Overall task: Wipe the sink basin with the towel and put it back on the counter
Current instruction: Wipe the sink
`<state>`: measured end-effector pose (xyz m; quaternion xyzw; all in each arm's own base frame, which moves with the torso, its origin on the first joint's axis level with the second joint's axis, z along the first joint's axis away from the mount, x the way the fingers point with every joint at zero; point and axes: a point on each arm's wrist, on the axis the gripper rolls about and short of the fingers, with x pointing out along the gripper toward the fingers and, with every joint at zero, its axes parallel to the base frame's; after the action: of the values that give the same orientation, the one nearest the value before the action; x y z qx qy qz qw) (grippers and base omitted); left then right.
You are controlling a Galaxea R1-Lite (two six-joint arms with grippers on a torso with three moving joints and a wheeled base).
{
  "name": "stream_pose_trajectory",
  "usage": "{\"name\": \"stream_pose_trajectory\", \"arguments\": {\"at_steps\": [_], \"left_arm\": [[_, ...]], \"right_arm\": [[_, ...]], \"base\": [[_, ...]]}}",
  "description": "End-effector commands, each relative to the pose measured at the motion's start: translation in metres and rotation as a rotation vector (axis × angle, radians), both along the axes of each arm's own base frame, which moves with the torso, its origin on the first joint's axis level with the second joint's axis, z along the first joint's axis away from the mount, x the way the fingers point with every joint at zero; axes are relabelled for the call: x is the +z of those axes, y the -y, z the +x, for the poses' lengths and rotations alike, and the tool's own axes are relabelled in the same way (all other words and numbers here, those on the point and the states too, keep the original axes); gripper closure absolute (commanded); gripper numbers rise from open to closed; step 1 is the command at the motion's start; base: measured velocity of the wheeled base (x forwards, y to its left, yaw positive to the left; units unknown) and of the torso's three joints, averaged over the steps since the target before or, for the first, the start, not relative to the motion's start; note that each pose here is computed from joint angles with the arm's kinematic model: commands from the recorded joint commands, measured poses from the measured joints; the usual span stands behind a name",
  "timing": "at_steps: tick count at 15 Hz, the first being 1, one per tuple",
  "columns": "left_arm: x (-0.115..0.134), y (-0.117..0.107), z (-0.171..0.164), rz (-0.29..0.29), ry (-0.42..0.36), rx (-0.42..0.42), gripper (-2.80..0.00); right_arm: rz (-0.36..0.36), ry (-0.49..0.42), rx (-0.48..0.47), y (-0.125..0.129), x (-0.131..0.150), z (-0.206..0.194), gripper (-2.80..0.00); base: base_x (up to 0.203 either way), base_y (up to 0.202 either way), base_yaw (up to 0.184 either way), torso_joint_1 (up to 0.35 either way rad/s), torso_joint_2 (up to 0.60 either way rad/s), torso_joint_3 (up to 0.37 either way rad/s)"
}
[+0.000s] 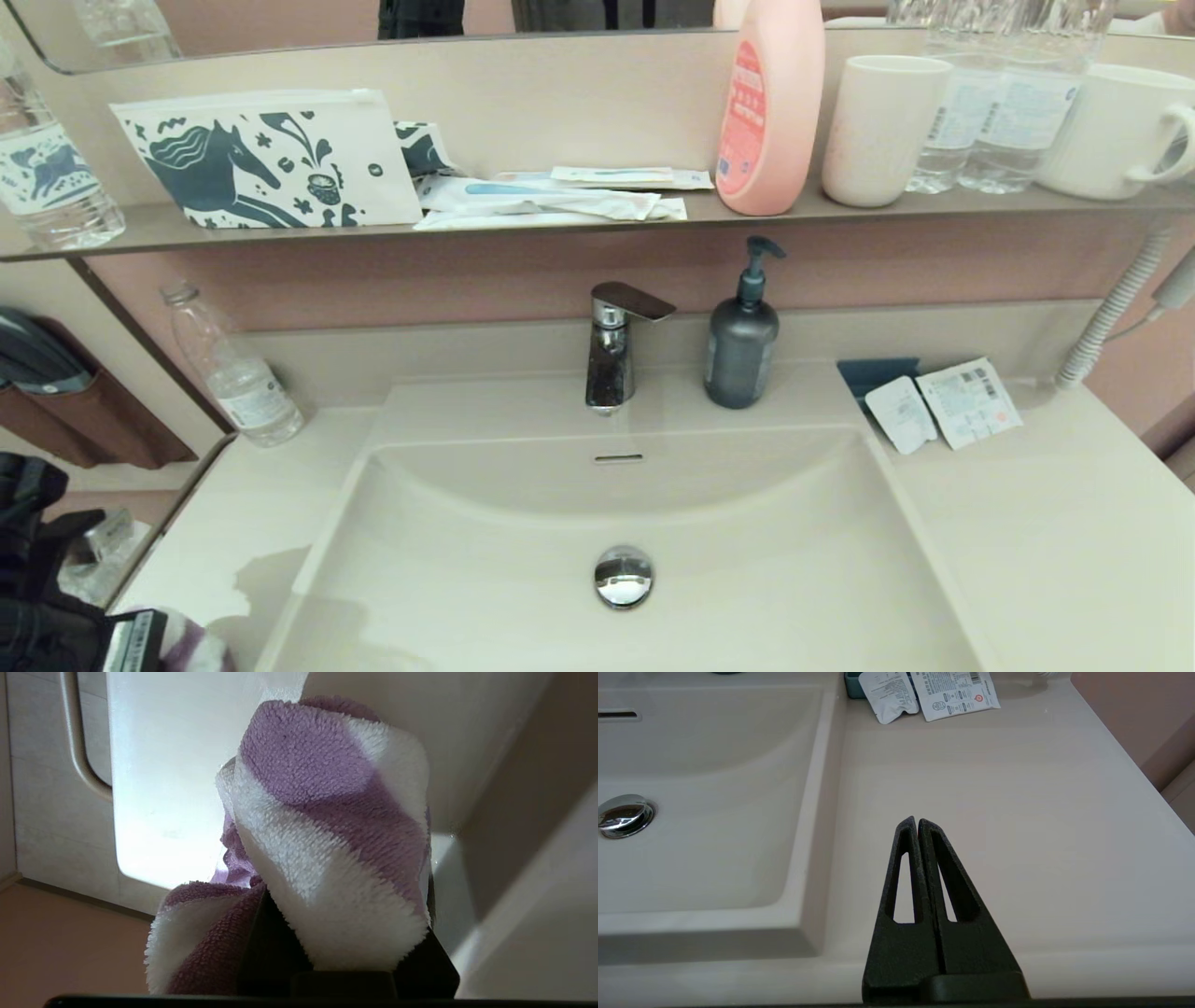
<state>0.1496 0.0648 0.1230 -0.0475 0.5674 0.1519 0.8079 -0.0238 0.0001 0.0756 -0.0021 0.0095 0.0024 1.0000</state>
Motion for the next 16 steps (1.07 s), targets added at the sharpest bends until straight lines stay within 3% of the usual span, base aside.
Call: {"name": "stream_pose_trajectory", "arguments": {"at_steps": [1, 2, 5, 8, 11, 16], "left_arm": [[-0.010, 0.001, -0.002, -0.017, -0.041, -0.003, -2.30], [-0.009, 0.002, -0.003, -0.016, -0.039, -0.003, -2.80], [-0.002, 0.004, -0.008, 0.007, 0.003, -0.011, -2.80], [0.028, 0.014, -0.018, 0.072, 0.100, -0.099, -2.80], [0.046, 0.025, -0.033, 0.053, 0.053, -0.148, -2.80], [0.070, 0.031, -0.041, 0.102, 0.165, -0.174, -2.80]], "right_arm": [[0.000, -0.001, 0.000, 0.000, 0.000, 0.000, 0.00], [0.000, -0.001, 0.001, 0.000, 0.000, 0.000, 0.00], [0.000, -0.001, 0.001, 0.000, 0.000, 0.000, 0.00], [0.000, -0.001, 0.000, 0.000, 0.000, 0.000, 0.00], [0.000, -0.001, 0.000, 0.000, 0.000, 0.000, 0.00], [0.000, -0.001, 0.000, 0.000, 0.000, 0.000, 0.00]], "base": [[0.000, 0.000, 0.000, 0.000, 0.00, 0.000], [0.000, 0.000, 0.000, 0.000, 0.00, 0.000], [0.000, 0.000, 0.000, 0.000, 0.00, 0.000], [0.000, 0.000, 0.000, 0.000, 0.00, 0.000], [0.000, 0.000, 0.000, 0.000, 0.00, 0.000], [0.000, 0.000, 0.000, 0.000, 0.00, 0.000]]}}
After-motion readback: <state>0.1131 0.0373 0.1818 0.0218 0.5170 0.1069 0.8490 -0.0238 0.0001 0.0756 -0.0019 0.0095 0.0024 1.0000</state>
